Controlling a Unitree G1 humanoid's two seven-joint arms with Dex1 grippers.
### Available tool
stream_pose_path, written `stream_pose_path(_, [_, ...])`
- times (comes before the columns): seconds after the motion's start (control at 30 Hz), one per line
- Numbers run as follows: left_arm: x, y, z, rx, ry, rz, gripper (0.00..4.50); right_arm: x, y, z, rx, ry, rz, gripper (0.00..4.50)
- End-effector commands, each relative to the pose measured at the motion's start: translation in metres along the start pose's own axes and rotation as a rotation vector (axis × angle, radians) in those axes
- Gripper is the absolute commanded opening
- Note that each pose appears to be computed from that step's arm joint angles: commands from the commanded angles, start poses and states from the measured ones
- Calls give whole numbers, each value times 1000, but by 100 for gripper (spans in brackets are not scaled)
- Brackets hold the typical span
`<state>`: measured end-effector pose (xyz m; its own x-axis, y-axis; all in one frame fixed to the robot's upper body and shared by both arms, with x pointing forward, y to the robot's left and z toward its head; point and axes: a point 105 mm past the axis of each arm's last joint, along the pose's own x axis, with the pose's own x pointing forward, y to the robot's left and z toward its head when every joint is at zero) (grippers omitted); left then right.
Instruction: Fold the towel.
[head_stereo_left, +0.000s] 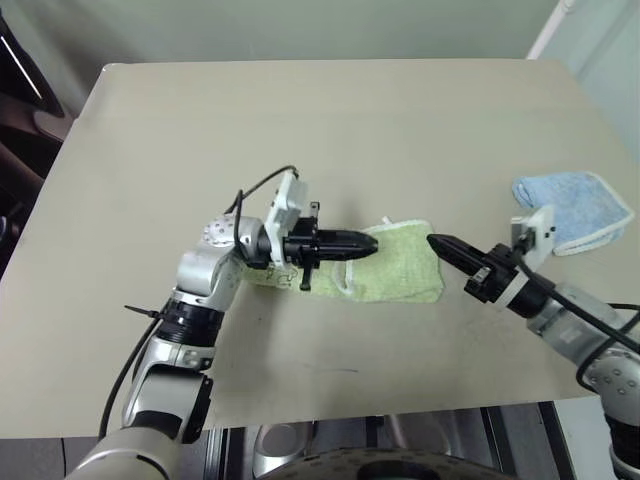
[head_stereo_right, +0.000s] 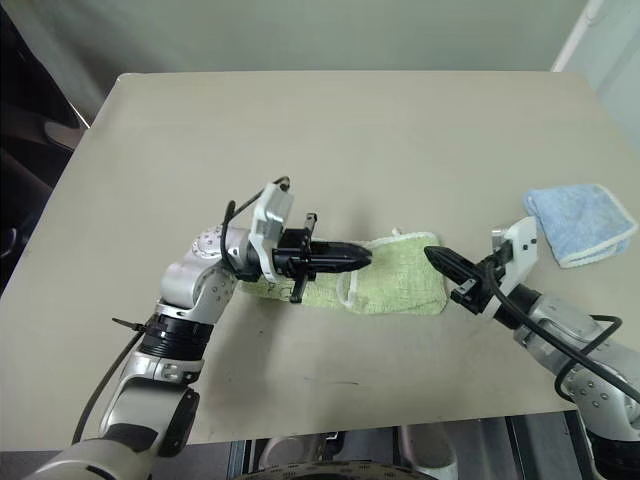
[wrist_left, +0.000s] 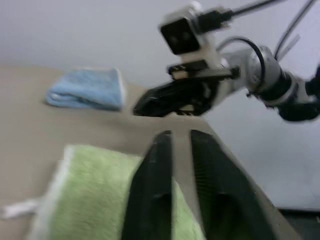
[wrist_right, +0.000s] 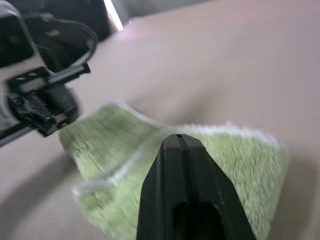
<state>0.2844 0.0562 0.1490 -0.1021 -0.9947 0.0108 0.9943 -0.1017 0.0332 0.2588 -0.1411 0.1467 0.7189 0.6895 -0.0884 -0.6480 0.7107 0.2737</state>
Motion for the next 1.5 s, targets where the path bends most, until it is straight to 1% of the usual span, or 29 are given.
stream_pose_path(0.03, [9,-9,-23,73,93,-67,4,6,2,4,-2,-34,32,0])
stream_pose_path(0.13, [17,1,-30,66,88,-41,4,14,-4,-1,-19,-25,25,0])
stream_pose_path(0.27, [27,18,-42,96,115,59,4,28,-12,-5,-52,-22,-13,0])
stream_pose_path(0.37, [28,17,-53,74,128,72,4,36,-18,-20,-99,38,-48,0])
stream_pose_path(0.43, [27,13,-65,69,159,70,4,40,-21,-33,-110,75,-62,0])
stream_pose_path(0.5, [27,12,-69,74,172,70,4,41,-22,-37,-114,82,-66,0])
stream_pose_path(0.57, [25,4,-79,51,220,34,4,41,-32,-50,-138,120,-116,0])
stream_pose_path(0.63, [20,5,-96,-74,254,67,4,41,-48,-78,-154,220,-181,0])
stream_pose_path(0.7, [18,12,-104,-126,259,123,4,43,-55,-95,-129,263,-219,0])
stream_pose_path(0.77, [18,15,-104,-128,255,140,4,46,-55,-97,-129,261,-224,0])
stream_pose_path(0.83, [18,20,-99,-128,231,164,4,48,-52,-93,-140,243,-207,0])
stream_pose_path(0.97, [11,31,-79,-162,153,208,4,43,-51,-83,-210,229,-179,0])
stream_pose_path(1.07, [4,31,-58,-149,104,188,4,40,-39,-66,-198,176,-107,0])
stream_pose_path(1.13, [-7,39,-32,-169,33,231,39,38,-29,-49,-198,136,-49,0])
stream_pose_path(1.17, [-13,38,-22,-181,20,223,61,37,-24,-42,-201,121,-24,0])
stream_pose_path(1.2, [-20,30,-10,-176,25,174,87,36,-18,-33,-196,104,7,0])
stream_pose_path(1.27, [-30,19,5,-180,35,122,165,36,-9,-22,-187,82,51,0])
stream_pose_path(1.37, [-50,14,33,-221,-5,141,277,35,6,-3,-177,37,126,0])
stream_pose_path(1.43, [-64,10,44,-257,-25,162,344,35,13,6,-177,22,158,0])
stream_pose_path(1.5, [-77,6,45,-285,-13,192,417,36,17,13,-186,16,183,0])
